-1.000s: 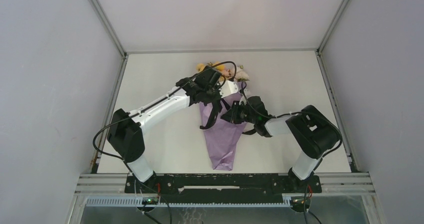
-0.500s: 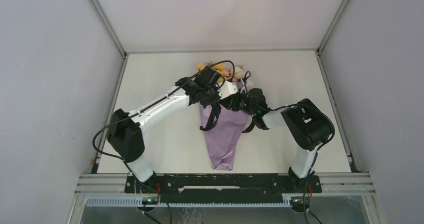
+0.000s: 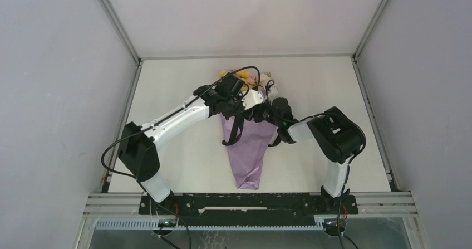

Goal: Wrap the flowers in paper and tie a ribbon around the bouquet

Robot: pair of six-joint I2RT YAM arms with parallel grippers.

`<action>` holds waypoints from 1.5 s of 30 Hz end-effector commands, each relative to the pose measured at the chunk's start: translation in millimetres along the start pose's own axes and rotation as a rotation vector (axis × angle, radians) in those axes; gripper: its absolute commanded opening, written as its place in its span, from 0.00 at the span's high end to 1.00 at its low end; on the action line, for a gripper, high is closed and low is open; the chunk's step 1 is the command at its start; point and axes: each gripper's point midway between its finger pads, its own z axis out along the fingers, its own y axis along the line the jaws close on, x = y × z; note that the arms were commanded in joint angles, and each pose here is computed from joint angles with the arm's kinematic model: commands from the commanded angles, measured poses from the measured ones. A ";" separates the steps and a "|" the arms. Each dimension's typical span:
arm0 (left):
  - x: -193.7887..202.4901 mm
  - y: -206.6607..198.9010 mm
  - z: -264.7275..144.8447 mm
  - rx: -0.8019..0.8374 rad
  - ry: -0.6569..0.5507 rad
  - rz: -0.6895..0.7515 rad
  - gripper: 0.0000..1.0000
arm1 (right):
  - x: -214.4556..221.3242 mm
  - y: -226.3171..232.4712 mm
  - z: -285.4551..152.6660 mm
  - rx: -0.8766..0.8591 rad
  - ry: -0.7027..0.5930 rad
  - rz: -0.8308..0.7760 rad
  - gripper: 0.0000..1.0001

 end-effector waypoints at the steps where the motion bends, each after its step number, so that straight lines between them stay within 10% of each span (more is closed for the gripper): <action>1: -8.4 1.1 -15.9 0.003 -0.055 -0.028 1.00 | -27.6 19.7 14.6 -0.061 -0.098 -0.055 0.45; 27: -8.2 0.7 -21.5 0.122 -0.109 -0.129 1.00 | -19.1 53.2 30.4 -0.222 -0.095 -0.132 0.38; 34: -7.1 3.0 -27.1 0.113 -0.105 -0.141 1.00 | -27.7 46.5 37.0 -0.195 -0.101 -0.115 0.97; 45: 19.5 68.2 -61.0 -0.227 0.045 -0.067 1.00 | -12.2 41.0 -5.3 -0.140 -0.015 -0.154 1.00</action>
